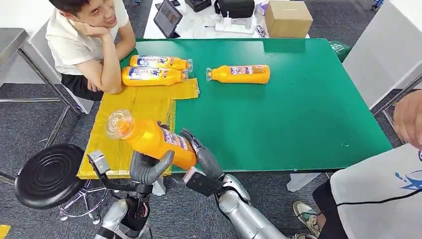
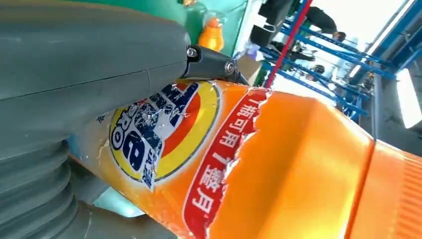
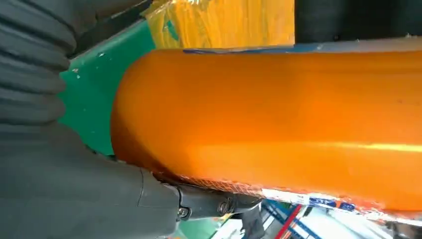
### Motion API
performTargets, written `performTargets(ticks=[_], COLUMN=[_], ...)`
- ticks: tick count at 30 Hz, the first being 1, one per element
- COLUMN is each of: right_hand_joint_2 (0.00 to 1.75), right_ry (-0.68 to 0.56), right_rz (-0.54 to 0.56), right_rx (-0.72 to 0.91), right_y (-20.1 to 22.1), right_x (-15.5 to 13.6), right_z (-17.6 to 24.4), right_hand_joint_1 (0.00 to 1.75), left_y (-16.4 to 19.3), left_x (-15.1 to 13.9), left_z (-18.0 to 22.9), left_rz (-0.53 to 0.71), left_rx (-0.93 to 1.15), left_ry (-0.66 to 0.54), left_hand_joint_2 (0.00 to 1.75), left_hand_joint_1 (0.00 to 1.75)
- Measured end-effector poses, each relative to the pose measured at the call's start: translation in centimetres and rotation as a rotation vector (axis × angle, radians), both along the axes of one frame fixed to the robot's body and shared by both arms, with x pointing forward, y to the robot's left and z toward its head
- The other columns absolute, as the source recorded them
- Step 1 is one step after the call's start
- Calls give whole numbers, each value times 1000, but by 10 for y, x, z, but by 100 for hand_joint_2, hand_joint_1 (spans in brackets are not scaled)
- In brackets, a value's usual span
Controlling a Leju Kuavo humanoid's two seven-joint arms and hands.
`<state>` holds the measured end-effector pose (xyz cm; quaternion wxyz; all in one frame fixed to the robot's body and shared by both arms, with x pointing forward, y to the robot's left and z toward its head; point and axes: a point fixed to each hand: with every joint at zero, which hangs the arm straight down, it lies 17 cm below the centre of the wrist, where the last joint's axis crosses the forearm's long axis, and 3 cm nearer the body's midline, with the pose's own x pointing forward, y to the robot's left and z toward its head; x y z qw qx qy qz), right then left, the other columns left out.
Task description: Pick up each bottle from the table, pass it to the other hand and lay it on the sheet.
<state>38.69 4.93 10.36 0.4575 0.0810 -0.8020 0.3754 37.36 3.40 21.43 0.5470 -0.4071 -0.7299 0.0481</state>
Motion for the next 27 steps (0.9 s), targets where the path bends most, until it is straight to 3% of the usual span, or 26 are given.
performTargets(ticks=[8, 20, 27], right_hand_joint_2=[0, 0, 0], right_ry=[0, 61, 68], right_rz=[-21, -371, -454], right_rx=[47, 152, 171], right_y=[-5, -109, -139], right_x=[-10, -45, -52], right_z=[-4, -36, -35], right_hand_joint_1=[0, 0, 0], left_y=[7, 79, 101], left_x=[0, 0, 4], left_z=[10, 12, 8], left_rz=[35, 325, 395], left_rx=[6, 139, 173], left_ry=[-49, -109, -87], left_hand_joint_2=[175, 175, 175], left_hand_joint_1=[175, 175, 175])
